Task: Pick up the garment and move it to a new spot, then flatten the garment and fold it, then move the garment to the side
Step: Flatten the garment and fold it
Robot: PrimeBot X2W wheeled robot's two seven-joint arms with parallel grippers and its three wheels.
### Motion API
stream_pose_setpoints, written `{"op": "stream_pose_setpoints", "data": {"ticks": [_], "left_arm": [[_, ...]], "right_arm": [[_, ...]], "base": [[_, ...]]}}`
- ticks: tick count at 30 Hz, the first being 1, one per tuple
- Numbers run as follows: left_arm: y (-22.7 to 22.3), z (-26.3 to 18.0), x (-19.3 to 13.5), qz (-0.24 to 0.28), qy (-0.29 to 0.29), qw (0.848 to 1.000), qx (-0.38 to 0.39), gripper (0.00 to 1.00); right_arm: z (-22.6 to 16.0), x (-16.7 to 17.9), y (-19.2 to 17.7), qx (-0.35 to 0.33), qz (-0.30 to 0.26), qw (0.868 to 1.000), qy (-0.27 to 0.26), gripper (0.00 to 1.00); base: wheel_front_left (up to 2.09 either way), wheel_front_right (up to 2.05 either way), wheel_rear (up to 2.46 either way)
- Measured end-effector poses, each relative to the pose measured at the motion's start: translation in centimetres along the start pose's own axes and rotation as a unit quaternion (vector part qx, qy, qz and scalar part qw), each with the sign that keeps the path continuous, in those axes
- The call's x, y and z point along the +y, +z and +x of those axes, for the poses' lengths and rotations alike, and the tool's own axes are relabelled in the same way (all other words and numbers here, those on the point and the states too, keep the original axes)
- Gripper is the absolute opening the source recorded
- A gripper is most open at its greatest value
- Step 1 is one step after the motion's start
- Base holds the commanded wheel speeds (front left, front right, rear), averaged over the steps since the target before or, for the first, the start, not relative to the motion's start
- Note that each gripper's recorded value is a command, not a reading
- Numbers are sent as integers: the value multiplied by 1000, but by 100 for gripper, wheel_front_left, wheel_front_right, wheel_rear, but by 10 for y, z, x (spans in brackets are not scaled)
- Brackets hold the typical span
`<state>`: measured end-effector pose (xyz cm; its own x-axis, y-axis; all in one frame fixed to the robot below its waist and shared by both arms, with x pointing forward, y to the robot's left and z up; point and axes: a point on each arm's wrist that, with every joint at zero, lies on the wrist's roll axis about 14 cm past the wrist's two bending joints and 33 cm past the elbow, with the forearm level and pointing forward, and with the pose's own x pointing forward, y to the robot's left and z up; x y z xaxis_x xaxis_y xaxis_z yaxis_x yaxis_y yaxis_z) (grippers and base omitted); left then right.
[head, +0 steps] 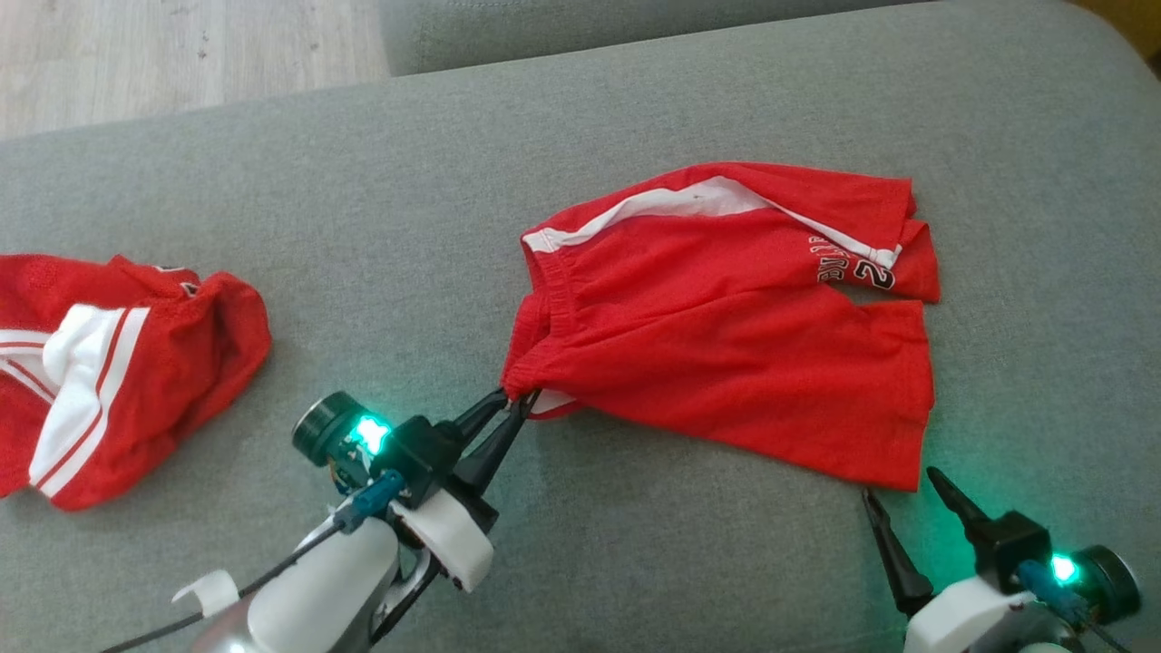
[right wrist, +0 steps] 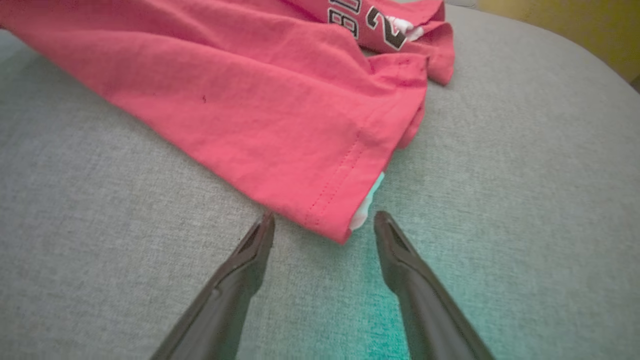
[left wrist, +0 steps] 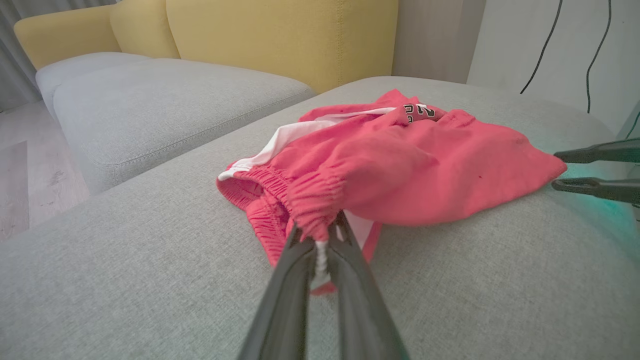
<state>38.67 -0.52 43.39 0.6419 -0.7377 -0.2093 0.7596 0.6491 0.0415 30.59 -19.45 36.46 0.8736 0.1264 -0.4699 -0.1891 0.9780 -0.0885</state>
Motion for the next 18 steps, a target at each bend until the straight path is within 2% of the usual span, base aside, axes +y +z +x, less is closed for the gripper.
{"op": "stream_pose_setpoints", "data": {"ticks": [10,18], "left_arm": [[-5,0,-1,0,-5,1000,7,0],[-9,-1,0,-3,-5,1000,12,0]], "right_arm": [[1,10,-13,29,-24,999,20,100],[11,7,-8,30,-47,998,28,100]], "base": [[0,0,0],[0,0,0]]}}
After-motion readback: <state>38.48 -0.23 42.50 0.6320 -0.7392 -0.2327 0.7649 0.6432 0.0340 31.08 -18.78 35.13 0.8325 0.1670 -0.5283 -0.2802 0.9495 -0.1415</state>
